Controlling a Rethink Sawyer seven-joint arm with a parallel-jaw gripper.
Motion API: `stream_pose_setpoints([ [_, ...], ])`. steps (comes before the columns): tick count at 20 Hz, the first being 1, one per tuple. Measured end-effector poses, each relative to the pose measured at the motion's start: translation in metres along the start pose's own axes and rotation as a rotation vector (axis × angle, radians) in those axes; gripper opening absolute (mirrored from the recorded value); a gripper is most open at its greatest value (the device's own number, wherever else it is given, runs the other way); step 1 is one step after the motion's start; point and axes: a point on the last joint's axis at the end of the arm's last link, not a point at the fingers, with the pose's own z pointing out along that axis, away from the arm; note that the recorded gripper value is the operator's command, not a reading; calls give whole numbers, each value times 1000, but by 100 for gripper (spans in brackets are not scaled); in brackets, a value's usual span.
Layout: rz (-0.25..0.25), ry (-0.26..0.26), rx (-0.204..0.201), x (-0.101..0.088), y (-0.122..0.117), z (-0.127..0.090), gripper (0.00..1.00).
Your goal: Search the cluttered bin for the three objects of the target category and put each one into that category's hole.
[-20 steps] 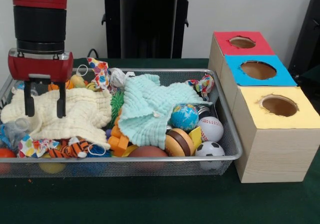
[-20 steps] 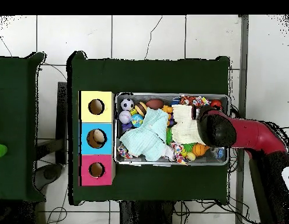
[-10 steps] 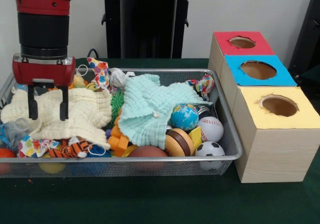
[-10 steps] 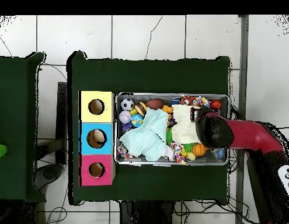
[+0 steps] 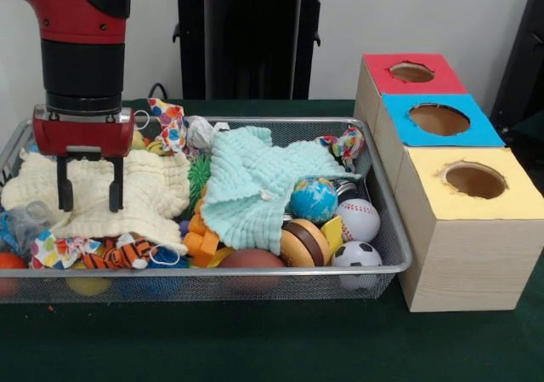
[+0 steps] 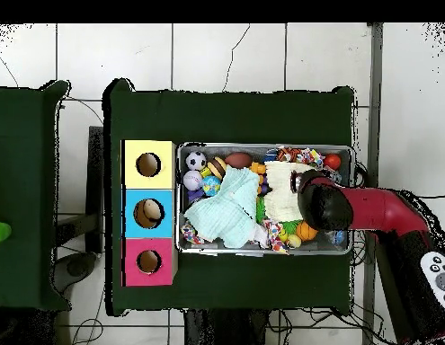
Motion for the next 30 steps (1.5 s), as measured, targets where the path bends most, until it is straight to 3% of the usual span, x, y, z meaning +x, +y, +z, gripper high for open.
stream_pose_setpoints([
  [19,-1,0,2,0,-1,0,100],
  [30,48,-11,14,8,-31,-1,100],
])
